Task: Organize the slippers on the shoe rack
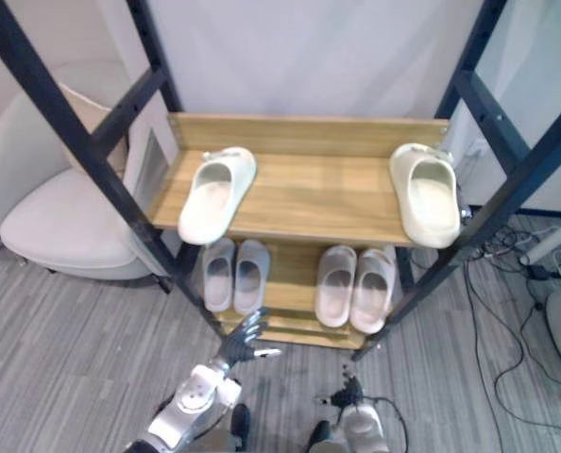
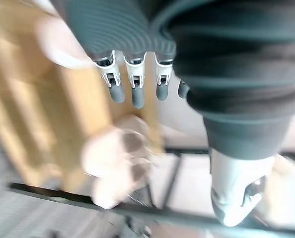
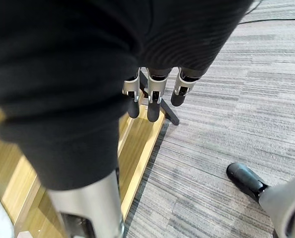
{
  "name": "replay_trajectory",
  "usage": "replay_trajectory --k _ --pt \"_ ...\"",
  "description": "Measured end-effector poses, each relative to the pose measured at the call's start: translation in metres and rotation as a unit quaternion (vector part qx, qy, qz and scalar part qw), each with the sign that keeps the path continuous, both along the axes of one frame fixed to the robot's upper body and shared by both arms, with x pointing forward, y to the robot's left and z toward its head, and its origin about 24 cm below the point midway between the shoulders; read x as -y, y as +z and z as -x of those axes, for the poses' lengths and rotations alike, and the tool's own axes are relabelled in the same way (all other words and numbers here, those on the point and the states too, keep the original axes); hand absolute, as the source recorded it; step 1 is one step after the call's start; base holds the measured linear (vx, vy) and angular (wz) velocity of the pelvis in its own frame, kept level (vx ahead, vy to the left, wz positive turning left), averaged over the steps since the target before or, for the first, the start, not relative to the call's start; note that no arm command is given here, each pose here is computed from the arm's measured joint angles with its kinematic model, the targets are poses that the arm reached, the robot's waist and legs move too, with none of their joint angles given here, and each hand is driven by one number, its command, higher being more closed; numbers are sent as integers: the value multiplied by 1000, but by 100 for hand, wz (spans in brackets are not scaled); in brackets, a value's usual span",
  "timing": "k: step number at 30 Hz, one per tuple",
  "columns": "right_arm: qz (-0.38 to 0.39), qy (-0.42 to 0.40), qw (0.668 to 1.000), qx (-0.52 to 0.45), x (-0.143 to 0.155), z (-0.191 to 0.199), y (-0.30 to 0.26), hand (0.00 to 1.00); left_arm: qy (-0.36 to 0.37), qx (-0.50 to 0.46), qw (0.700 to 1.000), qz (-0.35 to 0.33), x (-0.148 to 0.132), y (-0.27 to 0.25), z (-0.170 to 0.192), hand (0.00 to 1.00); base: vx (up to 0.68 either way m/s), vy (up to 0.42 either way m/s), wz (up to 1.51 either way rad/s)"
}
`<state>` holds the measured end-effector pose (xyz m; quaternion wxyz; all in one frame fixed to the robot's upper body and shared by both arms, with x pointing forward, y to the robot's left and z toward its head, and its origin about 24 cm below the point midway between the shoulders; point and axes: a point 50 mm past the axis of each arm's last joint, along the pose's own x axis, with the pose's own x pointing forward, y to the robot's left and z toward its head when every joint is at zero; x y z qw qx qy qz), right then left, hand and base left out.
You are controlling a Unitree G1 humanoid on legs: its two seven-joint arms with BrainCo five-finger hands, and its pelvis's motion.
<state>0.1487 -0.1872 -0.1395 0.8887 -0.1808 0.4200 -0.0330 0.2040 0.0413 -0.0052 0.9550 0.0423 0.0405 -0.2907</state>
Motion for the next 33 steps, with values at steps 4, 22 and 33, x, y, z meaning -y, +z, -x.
replay_trajectory --k 4,22,33 --pt "-1 9 1000 -10 0 6 -2 0 -66 91 992 59 26 50 -3 0 78 -7 4" --pt "-4 30 999 -19 8 6 -2 0 55 441 890 106 -23 236 -85 0 33 7 3" --pt "-12 13 1000 -18 13 8 -1 0 187 419 885 -76 -105 243 -144 0 22 5 1"
